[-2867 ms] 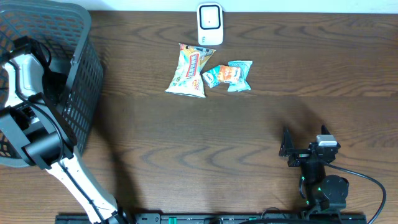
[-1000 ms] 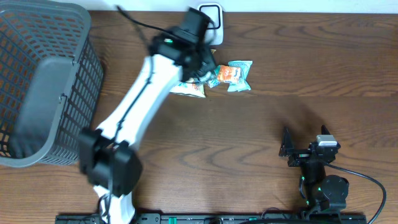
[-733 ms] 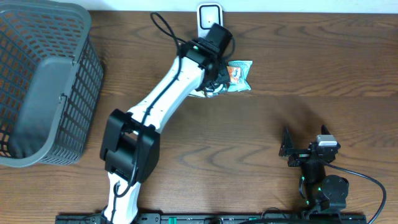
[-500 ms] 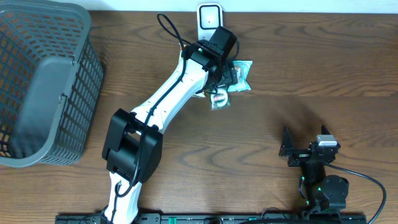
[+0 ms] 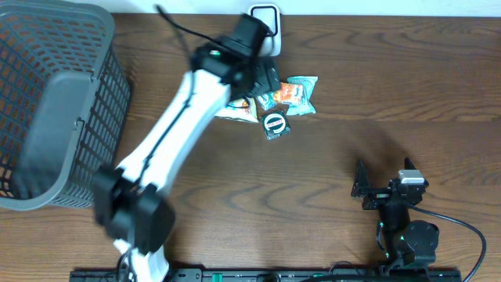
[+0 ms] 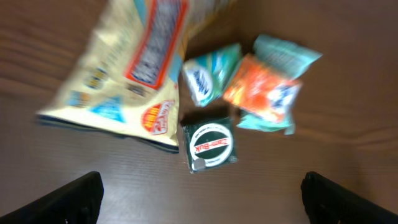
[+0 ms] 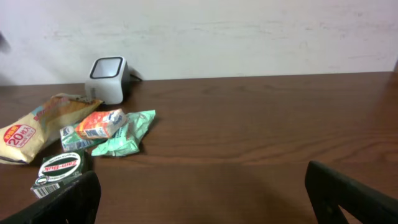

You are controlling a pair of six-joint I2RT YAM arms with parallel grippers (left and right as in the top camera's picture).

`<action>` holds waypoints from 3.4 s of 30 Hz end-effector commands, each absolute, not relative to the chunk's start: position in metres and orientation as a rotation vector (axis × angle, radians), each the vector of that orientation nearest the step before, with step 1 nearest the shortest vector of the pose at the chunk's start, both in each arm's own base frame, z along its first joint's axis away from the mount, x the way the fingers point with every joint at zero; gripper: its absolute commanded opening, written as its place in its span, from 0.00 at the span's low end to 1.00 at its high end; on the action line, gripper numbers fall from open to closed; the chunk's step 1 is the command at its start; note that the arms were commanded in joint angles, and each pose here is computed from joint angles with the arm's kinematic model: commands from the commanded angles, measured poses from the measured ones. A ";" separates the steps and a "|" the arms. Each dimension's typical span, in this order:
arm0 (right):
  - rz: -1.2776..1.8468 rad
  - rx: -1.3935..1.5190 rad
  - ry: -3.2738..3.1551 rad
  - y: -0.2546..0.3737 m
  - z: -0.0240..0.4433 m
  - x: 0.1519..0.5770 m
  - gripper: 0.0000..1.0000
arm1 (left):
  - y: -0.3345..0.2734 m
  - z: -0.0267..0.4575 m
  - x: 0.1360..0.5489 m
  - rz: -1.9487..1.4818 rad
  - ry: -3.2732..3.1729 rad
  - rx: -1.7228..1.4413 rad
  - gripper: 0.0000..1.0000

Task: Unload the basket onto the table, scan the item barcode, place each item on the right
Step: 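Carry the Zam-Buk tin to the scanner and release it, then withdraw the left gripper back beside the basket, then raise the right arm from rest and swing it toward the items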

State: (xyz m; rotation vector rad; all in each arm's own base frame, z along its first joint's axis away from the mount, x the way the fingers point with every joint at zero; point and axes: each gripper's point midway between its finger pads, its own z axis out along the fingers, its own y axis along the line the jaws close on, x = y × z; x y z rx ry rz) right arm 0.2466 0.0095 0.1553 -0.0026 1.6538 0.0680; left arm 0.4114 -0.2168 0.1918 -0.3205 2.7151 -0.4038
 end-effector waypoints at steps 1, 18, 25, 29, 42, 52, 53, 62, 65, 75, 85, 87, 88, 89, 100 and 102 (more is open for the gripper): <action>0.063 0.018 1.658 0.006 0.154 0.247 0.99 | -0.181 0.264 0.398 -0.446 2.564 -0.338 1.00; 0.063 0.018 1.658 0.006 0.154 0.247 0.99 | 0.034 0.363 0.271 -0.139 2.227 -0.982 0.98; 0.063 0.018 1.659 0.006 0.154 0.247 0.99 | 0.090 0.358 0.209 -0.070 2.019 -1.473 0.98; 0.063 0.018 1.659 0.006 0.154 0.247 0.99 | 0.105 0.348 0.183 -0.031 1.938 -1.689 0.98; 0.063 0.018 1.658 0.006 0.154 0.247 0.99 | 0.101 0.339 0.168 0.002 1.985 -1.739 0.98; 0.063 0.018 1.658 0.006 0.154 0.247 0.99 | 0.101 0.339 0.168 0.002 1.985 -1.739 0.98; 0.063 0.018 1.658 0.006 0.154 0.247 1.00 | 0.101 0.339 0.168 0.002 1.985 -1.739 0.97; 0.063 0.018 1.658 0.006 0.154 0.247 0.99 | 0.101 0.339 0.168 0.002 1.985 -1.739 0.98; 0.063 0.018 1.659 0.006 0.154 0.247 0.99 | 0.101 0.339 0.168 0.002 1.985 -1.739 0.98; 0.063 0.018 1.658 0.006 0.154 0.247 0.99 | 0.101 0.339 0.168 0.002 1.985 -1.739 0.97; 0.063 0.018 1.658 0.006 0.154 0.247 0.99 | 0.101 0.339 0.168 0.002 1.985 -1.739 0.98; 0.063 0.018 1.658 0.006 0.154 0.247 0.99 | 0.101 0.339 0.168 0.002 1.985 -1.739 0.98; 0.063 0.018 1.658 0.006 0.154 0.247 0.99 | 0.101 0.339 0.168 0.002 1.985 -1.739 0.98; 0.063 0.018 1.659 0.006 0.154 0.247 0.99 | 0.101 0.339 0.168 0.002 1.985 -1.739 0.98; 0.063 0.018 1.658 0.006 0.154 0.247 0.99 | 0.101 0.339 0.168 0.002 1.985 -1.739 0.98; 0.063 0.018 1.658 0.006 0.154 0.247 0.99 | 0.101 0.339 0.168 0.002 1.985 -1.739 0.98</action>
